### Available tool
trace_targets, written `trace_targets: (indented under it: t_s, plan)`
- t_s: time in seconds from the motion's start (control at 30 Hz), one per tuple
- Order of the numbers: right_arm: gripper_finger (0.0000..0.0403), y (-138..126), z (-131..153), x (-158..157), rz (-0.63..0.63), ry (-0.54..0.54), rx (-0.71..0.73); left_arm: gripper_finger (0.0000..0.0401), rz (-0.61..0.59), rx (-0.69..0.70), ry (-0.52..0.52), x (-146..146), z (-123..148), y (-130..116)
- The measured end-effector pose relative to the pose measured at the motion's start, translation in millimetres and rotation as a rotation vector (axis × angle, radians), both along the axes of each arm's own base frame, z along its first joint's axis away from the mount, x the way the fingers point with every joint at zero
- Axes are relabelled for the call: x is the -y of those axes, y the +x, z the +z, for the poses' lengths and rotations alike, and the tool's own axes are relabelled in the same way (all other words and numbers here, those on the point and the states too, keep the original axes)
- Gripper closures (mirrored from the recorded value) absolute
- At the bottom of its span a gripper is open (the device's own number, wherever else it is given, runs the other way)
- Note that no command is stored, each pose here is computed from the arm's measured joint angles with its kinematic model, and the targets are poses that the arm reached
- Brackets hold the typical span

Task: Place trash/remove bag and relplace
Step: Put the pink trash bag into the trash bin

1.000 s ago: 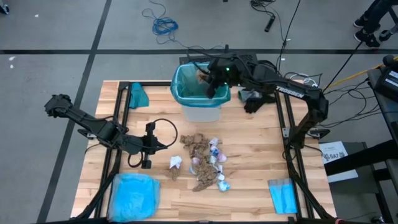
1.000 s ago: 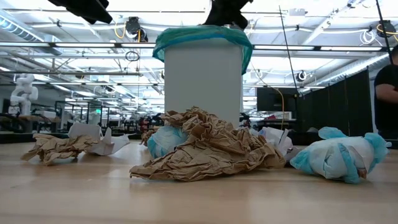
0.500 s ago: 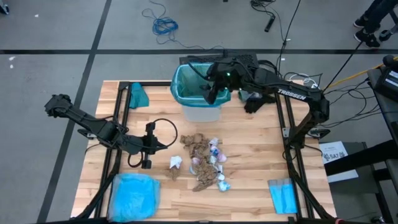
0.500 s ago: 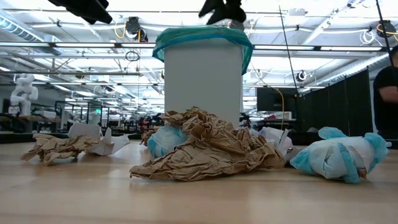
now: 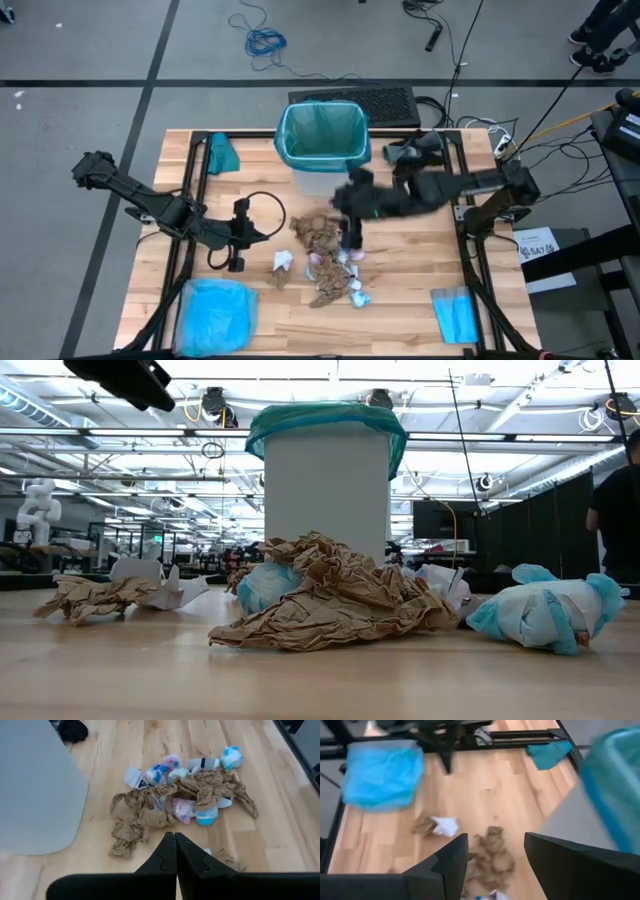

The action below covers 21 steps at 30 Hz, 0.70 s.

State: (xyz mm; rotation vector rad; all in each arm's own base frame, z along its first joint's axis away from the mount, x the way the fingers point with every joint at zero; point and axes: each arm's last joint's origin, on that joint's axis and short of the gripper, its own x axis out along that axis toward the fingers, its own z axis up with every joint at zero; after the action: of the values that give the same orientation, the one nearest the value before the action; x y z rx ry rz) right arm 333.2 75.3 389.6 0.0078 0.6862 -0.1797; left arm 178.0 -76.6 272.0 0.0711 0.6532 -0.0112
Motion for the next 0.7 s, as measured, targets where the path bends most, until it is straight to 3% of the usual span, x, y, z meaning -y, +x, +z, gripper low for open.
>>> trace_targets:
  t_s: [0.13, 0.33, 0.5, 0.7]
  plan:
    - [0.0223, -8.6, -24.1, -41.4, 0.007, -0.007, -0.004, 0.0401, 0.012, -0.044, -0.034, 4.9, -8.4, 7.2]
    - [0.0231, -22.1, -84.4, -80.9, -0.027, 0.038, -0.013, 0.0401, -0.063, -0.126, -0.061, 25.0, -33.1, 30.7]
    - [0.0234, -33.6, -144.3, -84.0, -0.102, 0.116, -0.039, 0.0401, -0.081, -0.151, -0.021, 29.4, -48.4, 45.6]
    - [0.0234, -55.8, -207.2, -66.8, -0.256, 0.185, -0.106, 0.0401, -0.075, -0.109, -0.034, 28.0, -41.9, 50.8]
